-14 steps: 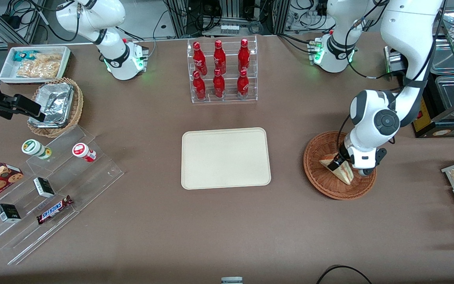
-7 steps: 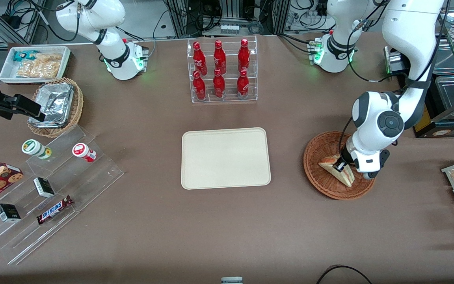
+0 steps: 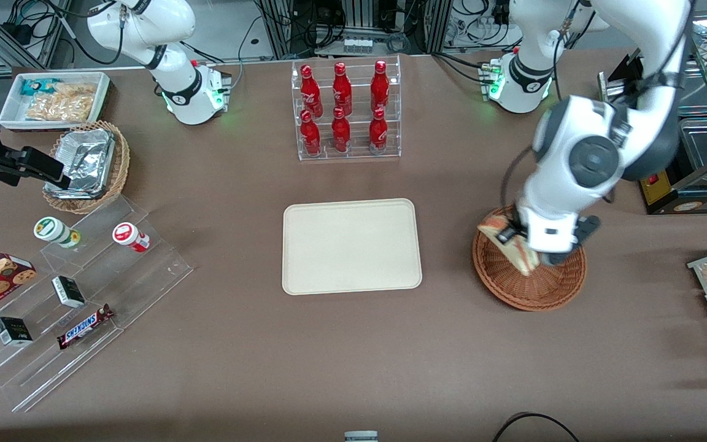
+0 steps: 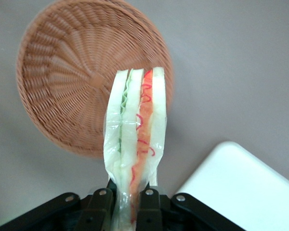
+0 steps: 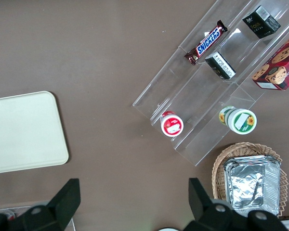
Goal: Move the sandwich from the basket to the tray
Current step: 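Lift the sandwich and carry it over the cream tray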
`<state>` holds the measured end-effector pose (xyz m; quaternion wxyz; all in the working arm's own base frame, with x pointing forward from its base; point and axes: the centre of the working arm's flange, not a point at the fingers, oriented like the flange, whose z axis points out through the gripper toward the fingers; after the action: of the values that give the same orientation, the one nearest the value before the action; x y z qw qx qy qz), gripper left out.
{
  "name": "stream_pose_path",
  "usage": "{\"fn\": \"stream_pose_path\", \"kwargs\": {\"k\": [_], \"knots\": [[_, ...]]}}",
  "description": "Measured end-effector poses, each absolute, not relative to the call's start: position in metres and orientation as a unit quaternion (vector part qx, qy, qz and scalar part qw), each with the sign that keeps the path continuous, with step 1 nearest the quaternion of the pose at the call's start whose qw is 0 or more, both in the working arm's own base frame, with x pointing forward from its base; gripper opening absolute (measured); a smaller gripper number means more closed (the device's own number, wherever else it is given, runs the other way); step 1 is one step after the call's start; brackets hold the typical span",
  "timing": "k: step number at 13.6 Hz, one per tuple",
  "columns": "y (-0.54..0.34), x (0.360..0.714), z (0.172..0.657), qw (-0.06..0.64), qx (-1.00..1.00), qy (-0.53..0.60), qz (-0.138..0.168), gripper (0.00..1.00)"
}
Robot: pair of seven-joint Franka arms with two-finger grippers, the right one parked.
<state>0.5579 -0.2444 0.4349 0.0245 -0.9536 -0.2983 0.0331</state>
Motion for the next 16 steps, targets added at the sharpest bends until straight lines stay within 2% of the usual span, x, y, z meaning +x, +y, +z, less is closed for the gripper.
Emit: {"fn": "stream_pose_path", "kwargs": {"k": [3, 8, 12, 16], "knots": [[-0.331, 0.533, 0.426, 0.015, -0.973, -0.229, 0.024, 0.15], [-0.461, 0.481, 0.343, -0.016, -0.992, -0.122, 0.002, 0.15], [-0.5, 0.467, 0.283, 0.008, -0.998, -0.059, -0.023, 0.15], [-0.529, 0.462, 0.255, -0.011, -0.999, -0.034, -0.018, 0.15]]}}
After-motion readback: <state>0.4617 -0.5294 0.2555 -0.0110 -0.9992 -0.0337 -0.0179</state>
